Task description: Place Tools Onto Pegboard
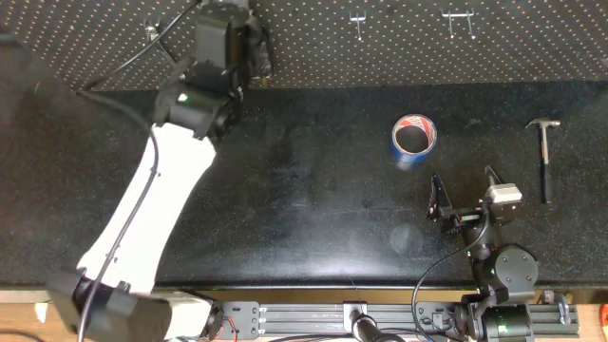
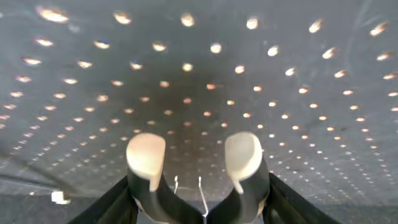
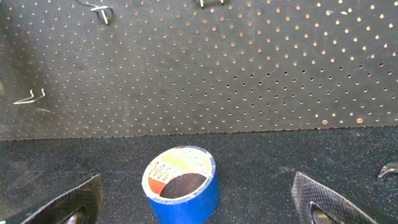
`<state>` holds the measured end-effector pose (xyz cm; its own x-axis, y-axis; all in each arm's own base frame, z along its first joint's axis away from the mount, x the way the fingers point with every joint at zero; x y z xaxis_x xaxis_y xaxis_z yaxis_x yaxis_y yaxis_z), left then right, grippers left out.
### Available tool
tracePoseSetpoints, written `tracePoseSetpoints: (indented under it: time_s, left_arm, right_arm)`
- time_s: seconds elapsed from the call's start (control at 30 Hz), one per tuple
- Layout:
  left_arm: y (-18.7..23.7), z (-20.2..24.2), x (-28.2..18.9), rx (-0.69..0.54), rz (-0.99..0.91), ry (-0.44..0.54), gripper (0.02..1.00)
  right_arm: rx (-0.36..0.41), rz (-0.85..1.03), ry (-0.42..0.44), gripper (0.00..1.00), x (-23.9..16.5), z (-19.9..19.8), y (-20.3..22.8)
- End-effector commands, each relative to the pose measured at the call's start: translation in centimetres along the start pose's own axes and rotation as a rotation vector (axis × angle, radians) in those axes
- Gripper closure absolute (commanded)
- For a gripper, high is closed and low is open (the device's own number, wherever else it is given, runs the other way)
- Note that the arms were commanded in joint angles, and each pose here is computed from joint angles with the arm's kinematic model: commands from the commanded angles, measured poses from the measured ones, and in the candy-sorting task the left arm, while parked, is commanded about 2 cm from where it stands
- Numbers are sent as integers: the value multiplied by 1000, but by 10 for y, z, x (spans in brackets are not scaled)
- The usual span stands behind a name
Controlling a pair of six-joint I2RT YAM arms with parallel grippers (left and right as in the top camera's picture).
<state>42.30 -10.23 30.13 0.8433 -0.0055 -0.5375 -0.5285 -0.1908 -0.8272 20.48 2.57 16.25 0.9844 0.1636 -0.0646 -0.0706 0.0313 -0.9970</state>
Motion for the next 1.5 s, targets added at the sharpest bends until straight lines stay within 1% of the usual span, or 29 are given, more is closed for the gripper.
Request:
tracePoseSetpoints:
  time_s: [0.03,0.13,0.37,0.4,0.43,0.47,0.53,0.57,0.63,0.67,0.73,0.8,0.83,0.87,0.93,0.97,1.07,1.13,1.23,1.27,1.37,1.43,1.47,1.5]
  left_arm:
    - [-19,5,29,0,-95,-20,991]
    - [-26,15,34,27,-119,-38,993]
    - [-13,13,59,34,-89,-45,989]
    - [-13,13,59,34,-88,-45,827]
    - [-12,13,59,34,-87,-45,564]
    - [-12,14,59,35,-87,-45,435]
    - [-12,14,59,35,-87,-46,343]
    - [-12,14,60,36,-83,-46,314]
    - [-7,15,60,41,-63,-53,187]
    - [-7,15,60,41,-62,-53,18]
    - [-5,17,55,46,-42,-59,23]
    - [8,38,15,61,50,-102,23]
    - [13,56,-3,34,22,-117,23]
    - [24,76,-19,-6,-53,-101,23]
    - [59,106,-33,-62,-156,-40,23]
    - [93,126,-43,-89,-232,-14,23]
    - [140,152,-71,-117,-373,-16,23]
    - [162,160,-87,-122,-449,-4,20]
    - [197,161,-94,-114,-496,36,20]
    - [197,163,-99,-117,-516,21,23]
    - [218,162,-99,-111,-439,4,25]
    - [212,147,-107,81,-491,44,23]
    - [213,143,-107,87,-485,73,23]
    - [213,143,-107,80,-484,77,23]
  right_arm:
    - [11,0,-10,12,0,2,1]
    - [11,0,-10,12,0,2,1]
    - [11,0,-10,12,0,2,1]
    - [11,0,-10,12,0,2,1]
    - [11,0,-10,12,0,2,1]
    - [11,0,-10,12,0,2,1]
    - [11,0,-10,12,0,2,1]
    - [11,0,-10,12,0,2,1]
    - [11,0,-10,12,0,2,1]
    - [11,0,-10,12,0,2,1]
    - [11,0,-10,12,0,2,1]
    - [11,0,-10,12,0,2,1]
    - [11,0,-10,12,0,2,1]
    - [11,0,-10,12,0,2,1]
    - [11,0,-10,12,0,2,1]
    - [11,0,-10,12,0,2,1]
    - [11,0,-10,12,0,2,1]
    - [11,0,-10,12,0,2,1]
    - [11,0,-10,12,0,2,1]
    - [11,0,-10,12,0,2,1]
    - [11,0,-10,12,0,2,1]
    - [11,0,-10,12,0,2,1]
    - [11,0,-10,12,0,2,1]
    - [11,0,-10,12,0,2,1]
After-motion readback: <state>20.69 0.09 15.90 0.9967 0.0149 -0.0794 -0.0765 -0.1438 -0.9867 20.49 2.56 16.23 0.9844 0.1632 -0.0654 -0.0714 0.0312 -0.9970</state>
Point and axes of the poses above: each gripper's point midway between its finger pads, its own x axis out along the fingers, its own z axis along the line the jaws close on, y = z × x, the point moved 4 cm from there along -x, back along the fingers, and after that the axes turned 6 degrees about -x, right-handed, at the moved point
